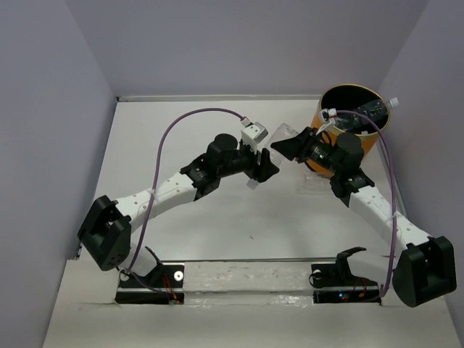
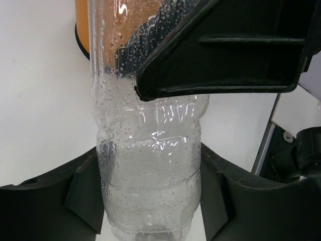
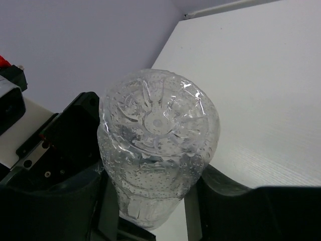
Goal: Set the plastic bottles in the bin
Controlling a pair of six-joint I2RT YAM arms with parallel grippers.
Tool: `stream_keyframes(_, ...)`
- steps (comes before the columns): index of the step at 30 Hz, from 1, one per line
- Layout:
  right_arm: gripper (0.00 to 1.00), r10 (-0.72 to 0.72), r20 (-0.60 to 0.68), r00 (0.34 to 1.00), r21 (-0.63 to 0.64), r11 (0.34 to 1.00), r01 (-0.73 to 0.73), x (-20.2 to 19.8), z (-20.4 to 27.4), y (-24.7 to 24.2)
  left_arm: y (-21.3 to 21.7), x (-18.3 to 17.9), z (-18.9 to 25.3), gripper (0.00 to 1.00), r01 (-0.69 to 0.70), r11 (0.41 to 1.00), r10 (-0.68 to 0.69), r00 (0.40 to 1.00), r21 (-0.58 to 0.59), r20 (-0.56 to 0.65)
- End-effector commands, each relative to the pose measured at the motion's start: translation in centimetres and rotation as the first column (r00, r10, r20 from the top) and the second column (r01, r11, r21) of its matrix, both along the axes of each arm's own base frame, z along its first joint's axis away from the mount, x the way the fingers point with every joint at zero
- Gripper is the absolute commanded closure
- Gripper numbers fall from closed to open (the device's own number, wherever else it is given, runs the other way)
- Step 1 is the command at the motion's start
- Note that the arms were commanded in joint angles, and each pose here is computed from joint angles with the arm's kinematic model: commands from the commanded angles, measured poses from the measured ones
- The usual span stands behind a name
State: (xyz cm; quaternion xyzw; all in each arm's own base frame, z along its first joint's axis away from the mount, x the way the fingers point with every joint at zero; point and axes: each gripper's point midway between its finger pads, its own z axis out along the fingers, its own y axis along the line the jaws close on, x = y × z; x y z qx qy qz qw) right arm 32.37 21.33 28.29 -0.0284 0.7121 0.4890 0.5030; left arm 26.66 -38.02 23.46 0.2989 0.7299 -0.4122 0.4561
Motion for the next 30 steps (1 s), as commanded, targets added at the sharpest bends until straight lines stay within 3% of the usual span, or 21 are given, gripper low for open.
stream_keyframes(1, 0.68, -0.180, 0.193, 0.965, 0.011, 0.983, 0.181, 2.4, 6.0, -2.4, 0.4, -2.8, 4.6, 0.25, 0.054, 0.994, -0.047, 0.996, -0.095, 0.070)
stream_keyframes(2, 0.73, -0.198, 0.194, 0.961, -0.007, 0.979, 0.203, 2.6, 6.1, -2.8, 0.6, -2.9, 4.8, 0.18, 0.045, 0.994, -0.039, 0.997, -0.097, 0.064)
stream_keyframes(3, 0.74, -0.244, 0.215, 0.946, -0.004, 0.968, 0.251, 3.0, 7.2, -3.5, 1.0, -3.0, 4.9, 0.01, 0.029, 0.995, -0.024, 0.998, -0.091, 0.051)
stream_keyframes(8, 0.76, -0.416, 0.340, 0.843, -0.076, 0.882, 0.465, 3.2, 11.9, -7.7, 3.8, -4.6, 7.6, 0.01, -0.059, 0.994, 0.063, 0.997, -0.097, 0.041)
stream_keyframes(10, 0.76, -0.549, 0.377, 0.746, -0.081, 0.783, 0.617, 3.6, 14.1, -10.9, 5.0, -5.6, 7.4, 0.01, -0.064, 0.994, 0.067, 0.997, -0.091, 0.032)
stream_keyframes(11, 0.77, -0.620, 0.419, 0.664, -0.081, 0.703, 0.707, 3.4, 16.3, -13.2, 6.1, -6.3, 8.3, 0.01, -0.072, 0.991, 0.078, 0.996, -0.108, 0.048)
stream_keyframes(14, 0.78, -0.712, 0.474, 0.519, -0.050, 0.566, 0.823, 2.5, 20.2, -16.8, 8.5, -7.3, 8.9, 0.01, -0.107, 0.987, 0.117, 0.991, -0.120, 0.072)
stream_keyframes(15, 0.79, -0.750, 0.491, 0.443, -0.068, 0.475, 0.878, 2.6, 20.6, -18.9, 9.5, -7.7, 8.9, 0.01, -0.119, 0.986, 0.129, 0.988, -0.117, 0.081)
stream_keyframes(19, 0.79, -0.785, 0.536, 0.312, -0.094, 0.312, 0.945, 3.4, 22.6, -22.4, 11.2, -8.4, 8.9, 0.01, -0.140, 0.983, 0.153, 0.983, -0.119, 0.104)
stream_keyframes(24, 0.79, -0.805, 0.515, 0.295, -0.180, 0.235, 0.955, 7.9, 19.7, -25.2, 11.9, -9.1, 9.5, 0.01, -0.137, 0.981, 0.153, 0.982, -0.140, 0.109)
stream_keyframes(30, 0.79, -0.807, 0.451, 0.382, -0.250, 0.296, 0.922, 13.6, 15.4, -25.5, 12.4, -10.1, 10.5, 0.01, -0.105, 0.976, 0.131, 0.983, -0.189, 0.132)
